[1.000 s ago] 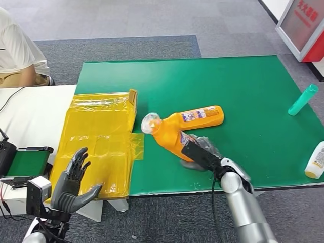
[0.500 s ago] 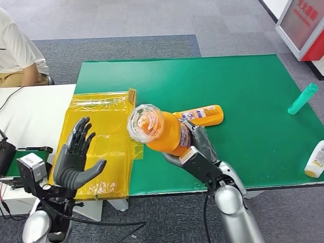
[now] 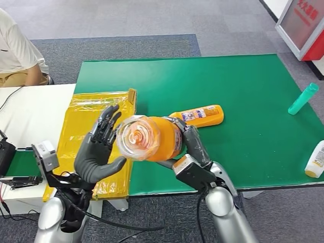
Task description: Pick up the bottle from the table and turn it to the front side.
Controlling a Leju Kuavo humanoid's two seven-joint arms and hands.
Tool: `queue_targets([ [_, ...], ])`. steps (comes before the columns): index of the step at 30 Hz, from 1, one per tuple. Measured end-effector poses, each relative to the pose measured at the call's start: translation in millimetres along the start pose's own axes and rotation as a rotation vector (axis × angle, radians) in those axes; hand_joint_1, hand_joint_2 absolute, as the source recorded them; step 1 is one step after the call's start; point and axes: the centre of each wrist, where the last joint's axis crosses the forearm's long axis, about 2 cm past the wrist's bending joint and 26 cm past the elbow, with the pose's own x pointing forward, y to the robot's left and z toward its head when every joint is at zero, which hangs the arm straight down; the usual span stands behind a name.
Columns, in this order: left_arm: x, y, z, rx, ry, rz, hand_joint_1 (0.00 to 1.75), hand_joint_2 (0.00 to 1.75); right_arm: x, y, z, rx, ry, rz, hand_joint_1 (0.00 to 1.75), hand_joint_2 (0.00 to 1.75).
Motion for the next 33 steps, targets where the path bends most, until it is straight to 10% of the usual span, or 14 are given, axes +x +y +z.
queue_targets([
  [33, -19.7, -23.5, -22.5, -0.168, 0.170, -0.378, 0.00, 1.75, -22.9, 29.4, -4.7, 0.192, 0.159, 0.039, 1.75, 1.75],
])
